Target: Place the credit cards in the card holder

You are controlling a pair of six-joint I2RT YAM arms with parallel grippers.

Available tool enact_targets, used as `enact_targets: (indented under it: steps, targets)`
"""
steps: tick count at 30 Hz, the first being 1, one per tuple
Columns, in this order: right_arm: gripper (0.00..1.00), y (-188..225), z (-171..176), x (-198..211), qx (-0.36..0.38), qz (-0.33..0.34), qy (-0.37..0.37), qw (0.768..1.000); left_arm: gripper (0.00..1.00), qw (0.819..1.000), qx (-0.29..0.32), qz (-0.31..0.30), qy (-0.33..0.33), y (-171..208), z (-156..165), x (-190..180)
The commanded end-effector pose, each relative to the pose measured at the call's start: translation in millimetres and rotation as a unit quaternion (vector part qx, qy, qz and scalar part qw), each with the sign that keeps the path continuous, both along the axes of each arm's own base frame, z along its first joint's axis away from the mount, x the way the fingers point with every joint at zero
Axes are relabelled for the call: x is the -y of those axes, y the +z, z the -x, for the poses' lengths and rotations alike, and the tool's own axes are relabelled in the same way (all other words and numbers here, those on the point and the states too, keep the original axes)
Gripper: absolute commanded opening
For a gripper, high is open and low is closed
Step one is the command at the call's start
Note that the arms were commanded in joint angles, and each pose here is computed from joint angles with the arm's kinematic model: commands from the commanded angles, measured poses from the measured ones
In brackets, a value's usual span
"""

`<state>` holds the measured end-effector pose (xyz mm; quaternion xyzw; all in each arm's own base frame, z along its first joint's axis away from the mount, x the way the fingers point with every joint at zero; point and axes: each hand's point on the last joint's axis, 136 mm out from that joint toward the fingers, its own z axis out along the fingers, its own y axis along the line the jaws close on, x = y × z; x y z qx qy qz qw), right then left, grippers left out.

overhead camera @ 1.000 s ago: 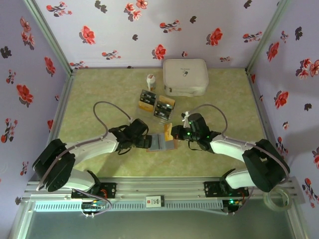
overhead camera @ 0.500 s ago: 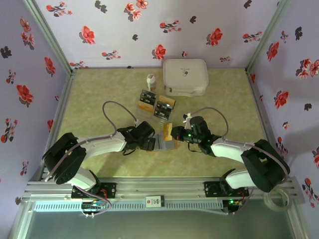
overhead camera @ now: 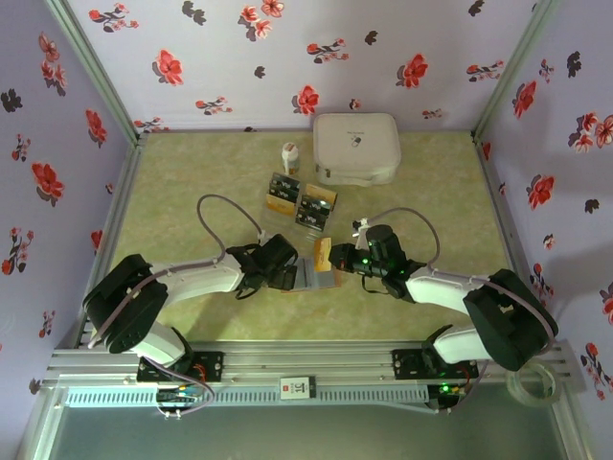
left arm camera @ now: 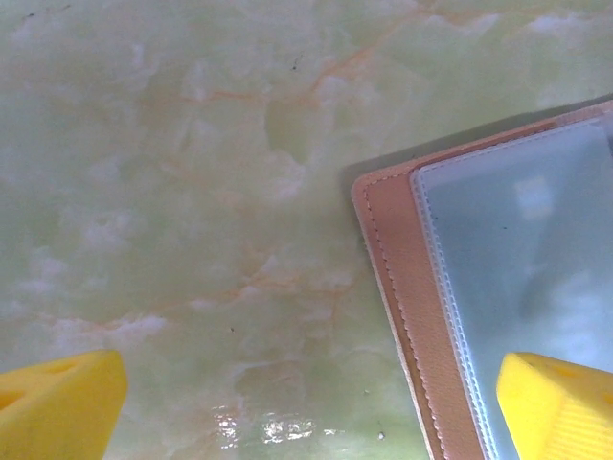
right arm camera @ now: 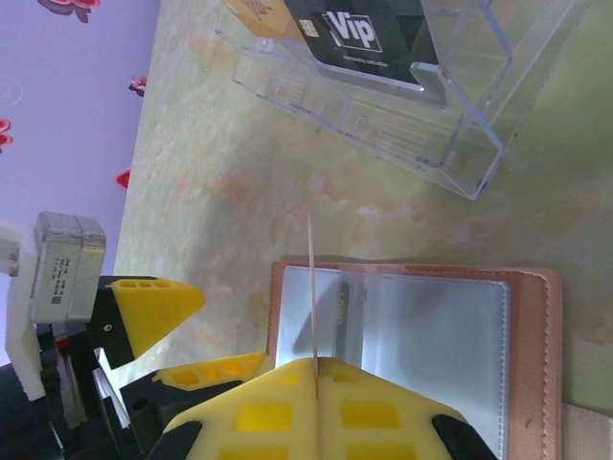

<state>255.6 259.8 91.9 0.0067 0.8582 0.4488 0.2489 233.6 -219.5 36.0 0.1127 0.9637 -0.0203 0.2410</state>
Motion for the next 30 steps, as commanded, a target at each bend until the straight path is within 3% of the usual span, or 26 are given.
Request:
enact_targets:
  steps: [1, 30]
  targets:
    - [0.00, 3.5, -2.0, -4.1, 0.003, -0.017, 0.006, 1.000, 1.00, 1.000, 0.006, -0.012, 0.012, -5.6, 1.5, -6.8]
    - [0.00, -14.5, -3.1, -21.1, -0.014, -0.047, 0.036, 0.998, 1.00, 1.000, 0.003, -0.008, 0.027, -10.0, 7.8, -16.6]
